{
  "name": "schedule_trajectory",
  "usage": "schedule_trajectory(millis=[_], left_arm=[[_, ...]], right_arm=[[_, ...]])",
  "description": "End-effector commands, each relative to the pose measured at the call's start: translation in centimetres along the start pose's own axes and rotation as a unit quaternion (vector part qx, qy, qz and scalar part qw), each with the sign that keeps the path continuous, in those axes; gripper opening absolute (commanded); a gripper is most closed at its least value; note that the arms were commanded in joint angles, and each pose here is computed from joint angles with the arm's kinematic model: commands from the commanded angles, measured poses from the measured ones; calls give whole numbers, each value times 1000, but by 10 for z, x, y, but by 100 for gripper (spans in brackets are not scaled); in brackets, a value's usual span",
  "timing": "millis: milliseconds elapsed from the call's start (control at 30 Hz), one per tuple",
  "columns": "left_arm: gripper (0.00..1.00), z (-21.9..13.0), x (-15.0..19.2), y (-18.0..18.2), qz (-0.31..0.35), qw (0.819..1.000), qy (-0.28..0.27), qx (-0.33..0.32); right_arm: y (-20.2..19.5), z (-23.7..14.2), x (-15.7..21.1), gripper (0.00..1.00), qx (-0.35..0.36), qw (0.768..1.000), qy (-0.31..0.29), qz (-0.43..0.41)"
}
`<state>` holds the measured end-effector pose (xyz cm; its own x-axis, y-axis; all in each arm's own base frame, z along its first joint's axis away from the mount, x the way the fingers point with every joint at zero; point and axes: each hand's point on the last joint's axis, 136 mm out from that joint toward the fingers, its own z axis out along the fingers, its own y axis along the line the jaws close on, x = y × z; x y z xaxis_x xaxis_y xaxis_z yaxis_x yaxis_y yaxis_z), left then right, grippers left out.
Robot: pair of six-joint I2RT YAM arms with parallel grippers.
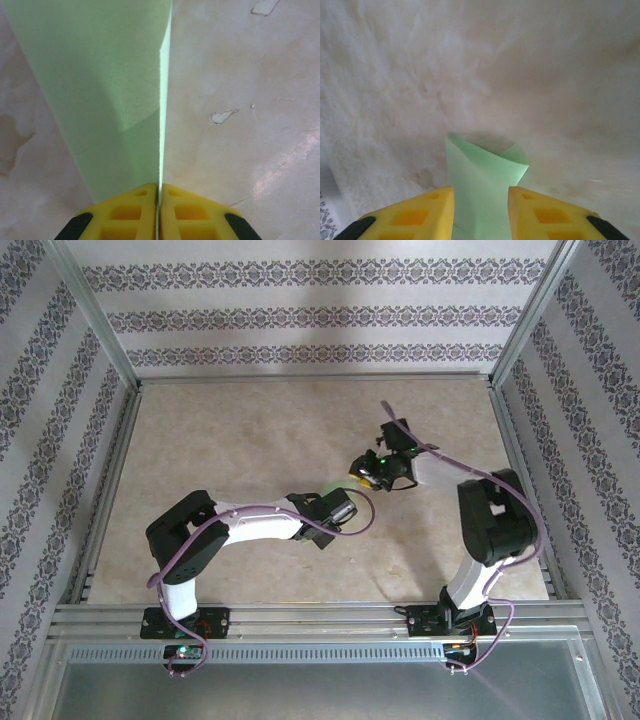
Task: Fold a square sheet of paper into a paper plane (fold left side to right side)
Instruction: Fold the wing for the fifth time at the center of the table.
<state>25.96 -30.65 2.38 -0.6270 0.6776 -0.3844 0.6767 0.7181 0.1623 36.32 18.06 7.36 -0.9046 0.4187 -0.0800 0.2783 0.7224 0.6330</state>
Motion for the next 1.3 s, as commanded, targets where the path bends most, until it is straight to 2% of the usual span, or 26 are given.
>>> schedule_trajectory(millis=[0,200,433,533,633,767,1033,1267], left_arm=[[8,-3,-9,-1,-37,998,-24,39],[4,-5,-21,-4,-98,985,-54,129],[3,-10,-41,3,-176,952,-74,238],[3,-6,-43,6,-205,938,-68,272],[2,-1,-45,10,-231,924,-64,297],[2,4,-48,13,-258,907,-60,328],[2,11,-57,11,-288,879,-56,377],[2,12,-68,13,-312,858,-70,403]], right_arm=[[-31,-36,-11,37,39,998,-41,-11],[-60,-66,-12,38,36,997,-66,-7],[-61,-53,11,39,7,999,-34,-20],[-54,-46,19,45,-1,999,-27,-41],[-40,-37,25,52,-25,998,-28,-49],[-24,-23,30,57,-46,997,-31,-50],[0,5,38,56,-62,996,-26,-54],[4,17,38,51,-65,996,-28,-55]])
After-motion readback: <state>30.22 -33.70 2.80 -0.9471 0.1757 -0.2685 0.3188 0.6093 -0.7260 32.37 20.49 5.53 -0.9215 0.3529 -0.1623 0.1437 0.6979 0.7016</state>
